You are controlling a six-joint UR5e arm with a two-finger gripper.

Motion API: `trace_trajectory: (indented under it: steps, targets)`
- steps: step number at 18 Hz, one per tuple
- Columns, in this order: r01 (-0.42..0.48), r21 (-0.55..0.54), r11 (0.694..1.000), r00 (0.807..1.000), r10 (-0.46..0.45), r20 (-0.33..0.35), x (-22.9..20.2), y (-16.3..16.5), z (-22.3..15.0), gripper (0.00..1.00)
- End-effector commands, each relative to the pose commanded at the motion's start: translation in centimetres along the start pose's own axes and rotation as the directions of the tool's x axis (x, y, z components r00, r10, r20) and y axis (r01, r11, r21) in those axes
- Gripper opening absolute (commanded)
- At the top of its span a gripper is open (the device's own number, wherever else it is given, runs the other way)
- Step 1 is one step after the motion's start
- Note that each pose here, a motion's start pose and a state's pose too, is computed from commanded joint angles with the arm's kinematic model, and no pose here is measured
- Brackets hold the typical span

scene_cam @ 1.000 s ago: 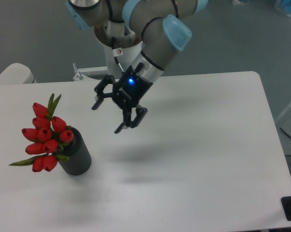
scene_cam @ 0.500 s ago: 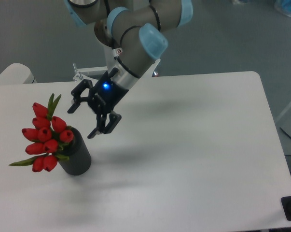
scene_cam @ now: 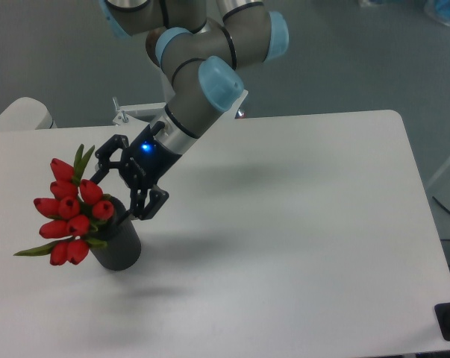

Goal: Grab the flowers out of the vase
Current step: 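Close the gripper around the red tulip stems at the vase rim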

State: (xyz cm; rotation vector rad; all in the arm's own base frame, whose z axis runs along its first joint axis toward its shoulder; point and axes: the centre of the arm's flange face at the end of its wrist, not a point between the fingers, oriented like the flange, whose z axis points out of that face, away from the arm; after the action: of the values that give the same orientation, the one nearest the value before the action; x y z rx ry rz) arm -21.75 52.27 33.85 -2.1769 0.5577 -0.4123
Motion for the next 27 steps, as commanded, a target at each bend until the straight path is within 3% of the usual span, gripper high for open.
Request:
trace_trajectory:
  steps: [13, 16, 19, 27]
  targets:
    - [0.015, 0.0, 1.0, 1.0, -0.015, -0.016, 0.0, 0.2, 1.3, 1.0]
    - [0.008, 0.008, 1.0, 1.0, -0.008, -0.014, -0.2, -0.2, 1.1, 0.76]
    - [0.004, 0.011, 1.0, 1.0, -0.004, -0.012, -0.5, -0.4, 1.1, 0.62]
    - [-0.003, 0.02, 1.0, 1.0, 0.003, -0.016, -0.8, -0.3, 1.2, 0.43]
